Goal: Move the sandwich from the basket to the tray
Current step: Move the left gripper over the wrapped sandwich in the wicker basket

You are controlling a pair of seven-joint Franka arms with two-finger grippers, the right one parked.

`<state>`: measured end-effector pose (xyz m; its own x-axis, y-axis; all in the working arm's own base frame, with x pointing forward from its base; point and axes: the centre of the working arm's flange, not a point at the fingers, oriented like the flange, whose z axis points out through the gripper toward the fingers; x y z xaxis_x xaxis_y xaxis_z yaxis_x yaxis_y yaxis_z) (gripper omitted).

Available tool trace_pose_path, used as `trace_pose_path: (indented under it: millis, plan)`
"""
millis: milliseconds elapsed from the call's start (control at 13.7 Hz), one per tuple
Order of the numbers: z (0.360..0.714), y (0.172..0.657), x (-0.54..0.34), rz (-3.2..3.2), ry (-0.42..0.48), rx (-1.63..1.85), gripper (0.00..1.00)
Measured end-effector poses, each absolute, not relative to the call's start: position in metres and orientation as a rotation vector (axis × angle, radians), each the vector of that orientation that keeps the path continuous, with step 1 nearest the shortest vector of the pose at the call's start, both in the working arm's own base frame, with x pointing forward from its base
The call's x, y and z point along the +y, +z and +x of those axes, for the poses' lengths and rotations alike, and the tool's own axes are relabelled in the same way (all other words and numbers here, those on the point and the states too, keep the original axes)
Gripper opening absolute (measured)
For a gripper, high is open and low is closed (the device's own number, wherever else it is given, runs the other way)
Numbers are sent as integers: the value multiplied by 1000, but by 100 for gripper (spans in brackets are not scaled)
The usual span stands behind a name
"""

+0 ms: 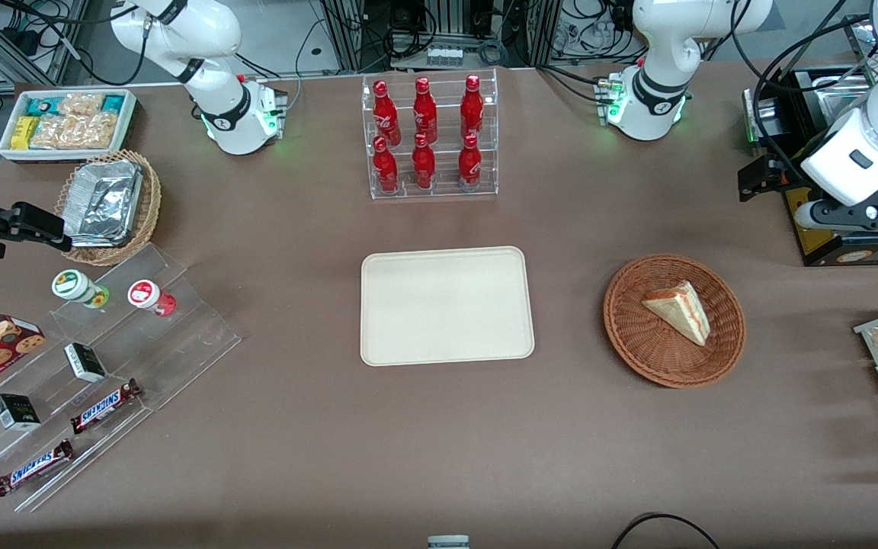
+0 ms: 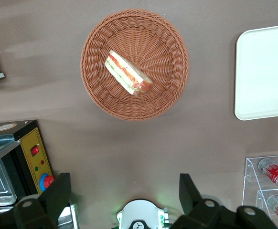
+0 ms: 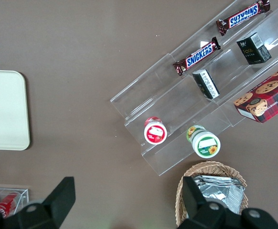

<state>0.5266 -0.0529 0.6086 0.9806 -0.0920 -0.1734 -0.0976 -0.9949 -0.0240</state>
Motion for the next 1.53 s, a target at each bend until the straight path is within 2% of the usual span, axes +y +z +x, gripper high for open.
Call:
trace_pose_path:
  millis: [583,1166,1530]
  plan:
    - [543,581,-54,-3098,247,149,100]
    - [569,465,-52,-3112,152,97,100]
    - [576,413,-40,-3114,177,58,100]
